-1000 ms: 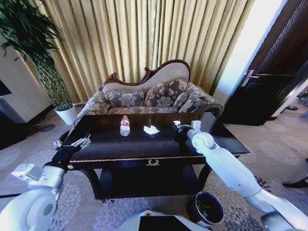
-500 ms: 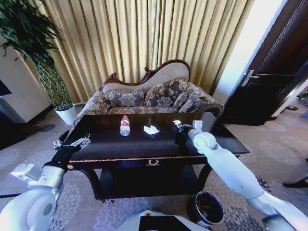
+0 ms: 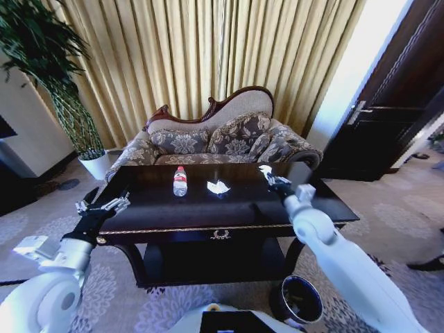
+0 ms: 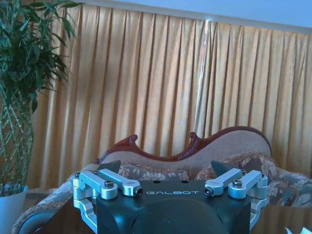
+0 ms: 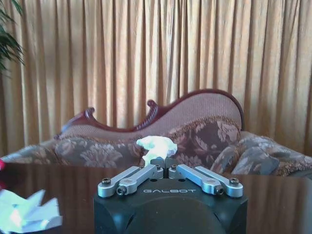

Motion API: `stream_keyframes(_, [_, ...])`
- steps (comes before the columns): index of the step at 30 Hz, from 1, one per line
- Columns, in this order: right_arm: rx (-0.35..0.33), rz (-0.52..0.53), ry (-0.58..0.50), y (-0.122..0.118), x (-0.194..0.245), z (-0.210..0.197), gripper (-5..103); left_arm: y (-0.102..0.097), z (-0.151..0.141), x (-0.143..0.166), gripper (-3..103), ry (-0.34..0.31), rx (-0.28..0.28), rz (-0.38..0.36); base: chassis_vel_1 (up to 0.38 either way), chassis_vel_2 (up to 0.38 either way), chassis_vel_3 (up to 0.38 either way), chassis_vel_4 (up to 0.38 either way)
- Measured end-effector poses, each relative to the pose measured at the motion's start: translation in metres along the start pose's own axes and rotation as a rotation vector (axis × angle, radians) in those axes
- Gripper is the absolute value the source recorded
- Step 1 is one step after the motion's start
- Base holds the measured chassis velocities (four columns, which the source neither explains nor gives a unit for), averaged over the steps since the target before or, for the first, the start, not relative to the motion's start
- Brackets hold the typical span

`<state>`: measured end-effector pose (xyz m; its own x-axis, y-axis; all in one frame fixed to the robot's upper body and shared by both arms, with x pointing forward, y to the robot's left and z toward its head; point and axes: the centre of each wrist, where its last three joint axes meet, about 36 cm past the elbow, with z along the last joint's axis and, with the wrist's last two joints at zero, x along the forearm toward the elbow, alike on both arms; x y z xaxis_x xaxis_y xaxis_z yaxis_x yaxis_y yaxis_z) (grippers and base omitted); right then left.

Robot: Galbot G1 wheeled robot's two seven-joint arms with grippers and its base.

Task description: Move to the front of the table and place the trash on the table into the trash bin.

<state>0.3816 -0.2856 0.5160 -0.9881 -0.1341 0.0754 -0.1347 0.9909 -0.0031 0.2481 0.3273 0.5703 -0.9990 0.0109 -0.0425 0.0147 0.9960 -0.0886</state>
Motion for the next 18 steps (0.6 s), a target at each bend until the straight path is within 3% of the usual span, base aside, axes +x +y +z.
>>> stream_keyframes(12, [-0.005,-0.042,-0.076,-0.003,0.069,-0.023,1,0.011,0.001,0.000,100,-0.043,-0.008,0.051,0.000,0.000,0.000,0.000])
stream_keyframes(18, [-0.002,-0.024,-0.044,-0.001,0.088,-0.020,1,0.014,0.000,0.001,100,-0.028,-0.010,0.019,0.000,0.000,0.000,0.000])
